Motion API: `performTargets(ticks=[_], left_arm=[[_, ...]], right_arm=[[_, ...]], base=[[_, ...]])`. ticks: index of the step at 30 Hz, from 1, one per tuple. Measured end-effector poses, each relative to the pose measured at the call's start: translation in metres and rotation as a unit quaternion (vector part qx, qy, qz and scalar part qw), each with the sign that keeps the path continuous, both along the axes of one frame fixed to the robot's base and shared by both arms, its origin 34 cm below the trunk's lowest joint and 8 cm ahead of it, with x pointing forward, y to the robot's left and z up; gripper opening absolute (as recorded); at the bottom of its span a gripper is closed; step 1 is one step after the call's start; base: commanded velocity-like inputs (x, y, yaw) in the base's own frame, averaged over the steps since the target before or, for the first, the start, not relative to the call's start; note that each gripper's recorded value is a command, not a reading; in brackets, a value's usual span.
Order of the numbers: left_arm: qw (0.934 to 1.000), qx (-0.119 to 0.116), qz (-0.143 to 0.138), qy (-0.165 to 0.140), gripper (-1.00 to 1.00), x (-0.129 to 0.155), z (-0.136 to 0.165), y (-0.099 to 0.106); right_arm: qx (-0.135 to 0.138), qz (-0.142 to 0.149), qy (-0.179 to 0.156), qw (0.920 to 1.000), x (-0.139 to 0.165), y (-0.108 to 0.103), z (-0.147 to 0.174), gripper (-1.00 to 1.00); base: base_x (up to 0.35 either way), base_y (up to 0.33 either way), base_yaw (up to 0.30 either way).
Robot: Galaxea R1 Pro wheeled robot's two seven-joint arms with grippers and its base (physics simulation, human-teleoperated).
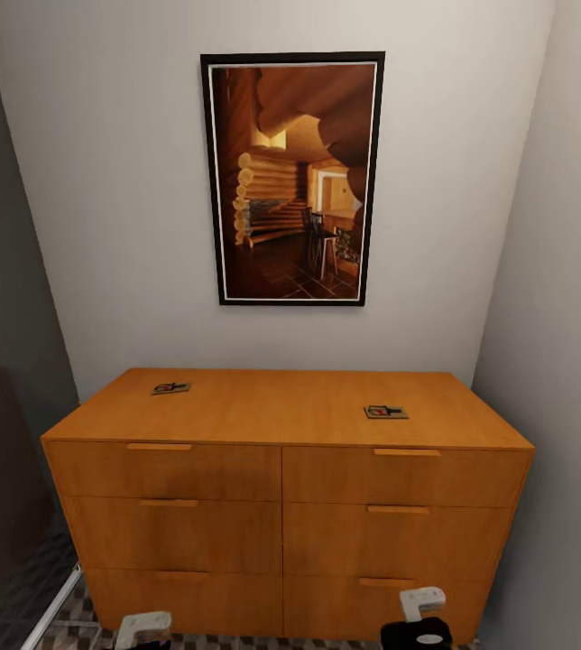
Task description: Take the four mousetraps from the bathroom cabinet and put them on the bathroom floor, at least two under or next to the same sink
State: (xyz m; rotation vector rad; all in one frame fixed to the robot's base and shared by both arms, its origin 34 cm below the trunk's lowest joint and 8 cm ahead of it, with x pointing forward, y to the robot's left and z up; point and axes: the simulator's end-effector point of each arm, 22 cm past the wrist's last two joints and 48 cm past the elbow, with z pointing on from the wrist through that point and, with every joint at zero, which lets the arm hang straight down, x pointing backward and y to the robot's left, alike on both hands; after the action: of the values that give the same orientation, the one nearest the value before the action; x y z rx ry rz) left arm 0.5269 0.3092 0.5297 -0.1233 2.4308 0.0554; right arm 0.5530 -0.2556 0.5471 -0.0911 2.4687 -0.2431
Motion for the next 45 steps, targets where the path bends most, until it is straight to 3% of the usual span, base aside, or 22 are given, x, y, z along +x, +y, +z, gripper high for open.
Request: performTargets(ticks=[21,29,45], left_arm=[[0.9965,-0.018,-0.045,-0.068,1.0,0.074,0.117,-0.035],[0.9935,-0.022,-0.064,-0.091,1.0,0.088,0.165,-0.05],[0.9891,-0.024,-0.084,-0.118,1.0,0.096,0.214,-0.064]], right_arm=[[0.008,-0.026,-0.052,0.9983,0.06,-0.015,0.114,1.0],[0.006,-0.043,-0.069,0.9966,0.069,-0.034,0.163,1.0],[0.006,-0.053,-0.085,0.9949,0.071,-0.042,0.212,1.0]], base=[[0.0,0.0,0.0],[0.0,0.0,0.0],[0.0,0.0,0.0]])
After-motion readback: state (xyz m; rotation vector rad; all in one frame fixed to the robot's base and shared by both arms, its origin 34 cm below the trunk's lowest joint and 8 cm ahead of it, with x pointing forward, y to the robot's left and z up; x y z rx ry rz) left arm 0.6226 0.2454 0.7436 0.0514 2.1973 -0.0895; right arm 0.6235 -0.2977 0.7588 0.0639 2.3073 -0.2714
